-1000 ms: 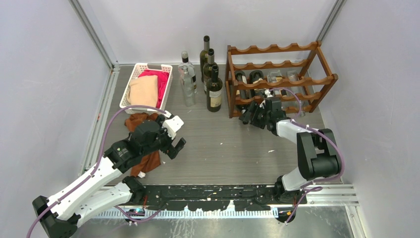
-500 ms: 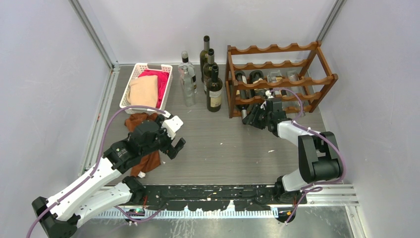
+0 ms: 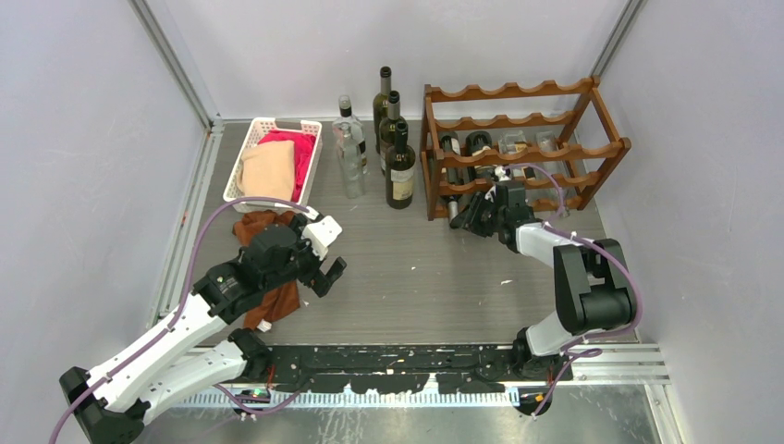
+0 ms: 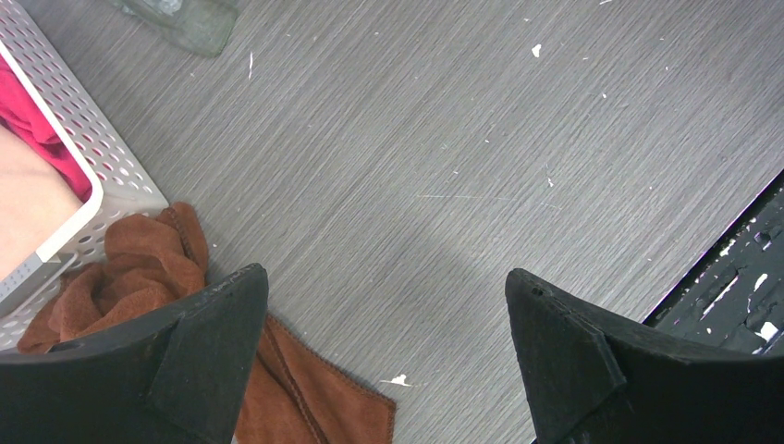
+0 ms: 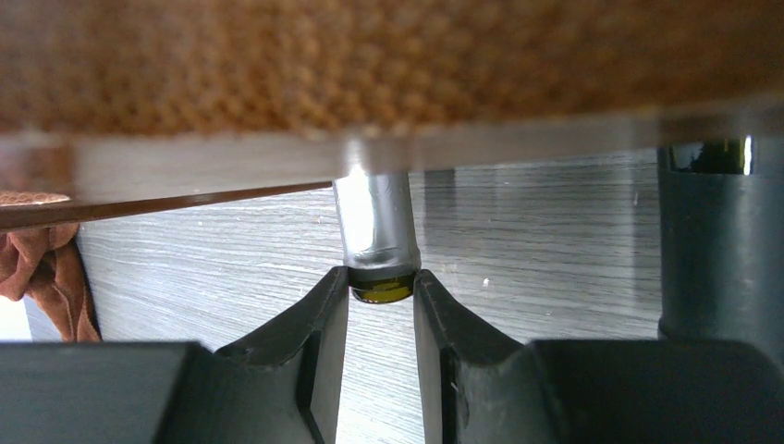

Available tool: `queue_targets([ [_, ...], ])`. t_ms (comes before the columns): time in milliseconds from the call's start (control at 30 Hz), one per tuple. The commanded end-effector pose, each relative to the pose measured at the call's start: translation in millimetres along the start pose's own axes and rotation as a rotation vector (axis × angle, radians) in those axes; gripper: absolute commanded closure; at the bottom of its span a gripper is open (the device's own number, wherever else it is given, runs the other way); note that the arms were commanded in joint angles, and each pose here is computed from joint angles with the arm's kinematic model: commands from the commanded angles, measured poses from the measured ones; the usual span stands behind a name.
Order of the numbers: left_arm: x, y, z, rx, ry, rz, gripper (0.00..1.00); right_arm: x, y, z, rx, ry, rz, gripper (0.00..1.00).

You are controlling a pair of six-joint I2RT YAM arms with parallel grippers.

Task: Put the wine bottle on the wine rack
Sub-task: Place the wine bottle in the wine rack.

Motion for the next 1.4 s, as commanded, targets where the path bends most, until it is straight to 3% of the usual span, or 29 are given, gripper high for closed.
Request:
queue_targets([
  [0, 4.0, 1.1, -18.8, 0.0, -0.085, 0.004, 0.02, -1.3, 2.2, -7.8, -0.004, -0.009, 0.0, 0.6],
  [133, 5.1, 1.1, -19.6, 0.003, -0.093, 0.003, 0.02, 11.6, 6.2, -8.1, 0.052, 0.013, -0.016, 0.22],
  [200, 5.4, 1.1, -20.0, 0.004, -0.098, 0.003, 0.02, 22.2, 9.8, -10.9, 0.087, 0.01, -0.041, 0.13],
  [400, 8.8, 1.6, -24.0, 0.013, -0.133, -0.002, 0.01, 47.6, 21.7, -15.9, 0.179, 0.048, -0.125, 0.09],
  [667, 26.2, -4.8, -55.1, 0.102, -0.337, 0.047, 0.0, 104.5, 40.8, -1.6, 0.537, 0.119, -0.335, 0.08],
  [933, 29.4, -23.3, -91.2, 0.469, -0.511, 0.193, 0.0, 171.2, 56.7, -2.8, 0.818, 0.052, -0.429, 0.05],
  [1100, 13.4, -25.8, -111.1, 0.644, -0.598, 0.244, 0.0, 189.8, 54.7, -12.6, 0.824, -0.019, -0.398, 0.0],
  [1233, -17.8, -19.3, -121.5, 0.587, -0.546, 0.186, 0.0, 191.5, 42.8, -5.6, 0.816, -0.036, -0.377, 0.0],
  [1367, -53.7, -6.1, -135.6, 0.33, -0.559, 0.131, 0.02, 194.0, 40.3, -8.9, 0.829, -0.057, -0.341, 0.0],
])
Point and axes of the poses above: each gripper's point midway between its finger pads, its own x axis back along the fingers, its own y axis along the line the jaws close on, z = x × y, the point moved 6 cm from there along x, back along the fingers, and after that the axes turned 3 degrees about x, right-handed, at the moved point
